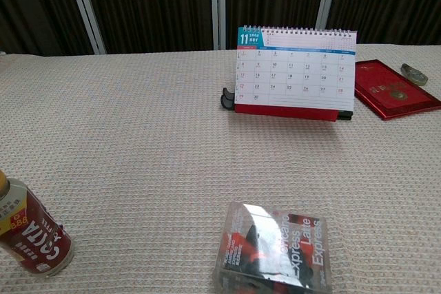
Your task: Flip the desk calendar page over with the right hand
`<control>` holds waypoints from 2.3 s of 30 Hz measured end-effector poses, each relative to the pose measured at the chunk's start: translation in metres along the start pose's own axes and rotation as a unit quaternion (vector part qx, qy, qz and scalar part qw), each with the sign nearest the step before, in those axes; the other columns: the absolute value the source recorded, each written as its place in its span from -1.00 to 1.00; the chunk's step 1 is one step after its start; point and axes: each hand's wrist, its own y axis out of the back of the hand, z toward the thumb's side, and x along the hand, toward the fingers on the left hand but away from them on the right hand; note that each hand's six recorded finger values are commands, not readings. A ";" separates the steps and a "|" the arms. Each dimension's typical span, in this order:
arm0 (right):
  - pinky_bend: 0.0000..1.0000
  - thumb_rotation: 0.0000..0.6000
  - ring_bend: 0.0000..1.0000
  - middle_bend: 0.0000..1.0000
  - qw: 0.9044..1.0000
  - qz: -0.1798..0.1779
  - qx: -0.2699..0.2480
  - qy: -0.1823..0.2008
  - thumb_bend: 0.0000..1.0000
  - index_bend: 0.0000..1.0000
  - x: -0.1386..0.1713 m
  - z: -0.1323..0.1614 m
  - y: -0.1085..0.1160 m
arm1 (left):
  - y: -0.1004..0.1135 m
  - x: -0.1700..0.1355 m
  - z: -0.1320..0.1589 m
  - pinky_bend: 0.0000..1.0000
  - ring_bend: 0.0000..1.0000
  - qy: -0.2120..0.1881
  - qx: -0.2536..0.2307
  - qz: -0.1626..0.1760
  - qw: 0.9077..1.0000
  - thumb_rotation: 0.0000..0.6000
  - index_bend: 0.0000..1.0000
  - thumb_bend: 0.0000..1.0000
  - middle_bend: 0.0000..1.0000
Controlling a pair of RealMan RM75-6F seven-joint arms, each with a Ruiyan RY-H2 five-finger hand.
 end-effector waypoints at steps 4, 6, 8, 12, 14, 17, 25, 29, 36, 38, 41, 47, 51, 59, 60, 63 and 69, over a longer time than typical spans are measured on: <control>-1.00 1.00 -1.00 -1.00 1.000 0.000 0.002 0.000 -0.42 -1.00 0.000 0.000 0.000 | 0.000 0.000 0.000 -1.00 -1.00 0.000 0.000 -0.001 1.000 1.00 -1.00 -0.87 -1.00; -1.00 1.00 -1.00 -1.00 1.000 0.000 0.002 0.001 -0.42 -1.00 -0.001 0.000 0.000 | -0.001 0.000 0.000 -1.00 -1.00 0.001 0.000 -0.002 1.000 1.00 -1.00 -0.86 -1.00; -1.00 1.00 -1.00 -1.00 1.000 0.002 0.002 0.001 -0.42 -1.00 -0.001 0.000 -0.001 | 0.000 0.001 -0.001 -1.00 -1.00 0.001 -0.001 0.000 1.000 1.00 -1.00 -0.86 -1.00; -1.00 1.00 -1.00 -1.00 1.000 0.005 -0.004 0.001 -0.42 -1.00 -0.004 0.003 -0.003 | 0.002 0.001 -0.002 -1.00 -1.00 0.003 -0.004 0.003 1.000 1.00 -1.00 -0.87 -1.00; -0.87 1.00 -0.97 -0.96 1.000 0.003 -0.015 0.004 -0.42 -1.00 -0.008 0.007 -0.002 | 0.003 0.002 -0.003 -1.00 -1.00 0.005 -0.006 0.004 1.000 1.00 -1.00 -0.87 -1.00; -0.28 1.00 -0.39 -0.39 0.999 -0.002 -0.040 0.009 -0.39 -1.00 -0.016 0.018 0.002 | 0.004 0.002 -0.005 -1.00 -1.00 0.007 -0.009 0.006 1.000 1.00 -1.00 -0.87 -1.00; 0.25 1.00 0.44 0.43 0.987 0.019 -0.160 0.022 0.03 -1.00 -0.049 0.065 0.008 | 0.008 0.003 -0.005 -1.00 -1.00 0.005 -0.014 0.011 1.000 1.00 -1.00 -0.87 -1.00; 0.28 1.00 0.55 0.54 0.961 0.089 -0.262 0.019 0.07 -1.00 -0.071 0.103 -0.004 | 0.011 0.002 -0.006 -1.00 -1.00 0.004 -0.018 0.015 1.000 1.00 -1.00 -0.87 -1.00; 0.30 1.00 0.63 0.62 0.901 0.181 -0.393 -0.013 0.17 -1.00 -0.091 0.156 -0.028 | 0.015 0.002 -0.008 -1.00 -1.00 0.004 -0.028 0.019 0.999 1.00 -1.00 -0.87 -1.00; 0.30 1.00 0.63 0.62 0.886 0.201 -0.418 -0.011 0.17 -1.00 -0.091 0.174 -0.036 | 0.015 0.002 -0.007 -1.00 -1.00 0.003 -0.030 0.019 0.999 1.00 -1.00 -0.86 -1.00; 0.30 1.00 0.63 0.62 0.873 0.219 -0.436 -0.012 0.17 -1.00 -0.092 0.189 -0.047 | 0.015 0.003 -0.006 -1.00 -1.00 0.000 -0.031 0.018 0.999 1.00 -1.00 -0.87 -1.00; 0.29 1.00 0.63 0.62 0.858 0.240 -0.454 -0.026 0.17 -1.00 -0.097 0.199 -0.066 | 0.016 0.003 -0.002 -1.00 -1.00 -0.007 -0.032 0.020 0.999 1.00 -1.00 -0.87 -1.00; 0.29 1.00 0.63 0.62 0.852 0.247 -0.461 -0.031 0.17 -1.00 -0.099 0.202 -0.074 | 0.016 0.004 -0.002 -1.00 -1.00 -0.007 -0.033 0.019 0.999 1.00 -1.00 -0.86 -1.00; 0.29 1.00 0.62 0.60 0.847 0.258 -0.462 -0.052 0.16 -1.00 -0.110 0.200 -0.095 | 0.016 0.004 -0.002 -1.00 -1.00 -0.007 -0.034 0.018 0.999 1.00 -1.00 -0.86 -1.00; 0.29 1.00 0.62 0.60 0.846 0.259 -0.463 -0.056 0.16 -1.00 -0.111 0.198 -0.098 | 0.016 0.004 -0.002 -1.00 -1.00 -0.007 -0.034 0.018 0.999 1.00 -1.00 -0.86 -1.00; 0.29 1.00 0.62 0.60 0.842 0.262 -0.466 -0.068 0.16 -1.00 -0.115 0.195 -0.105 | 0.015 0.004 -0.002 -1.00 -1.00 -0.007 -0.034 0.017 0.999 1.00 -1.00 -0.87 -1.00; 0.29 1.00 0.62 0.60 0.838 0.256 -0.472 -0.091 0.16 -1.00 -0.128 0.185 -0.116 | 0.015 0.005 -0.001 -1.00 -1.00 -0.009 -0.035 0.016 0.999 1.00 -1.00 -0.86 -1.00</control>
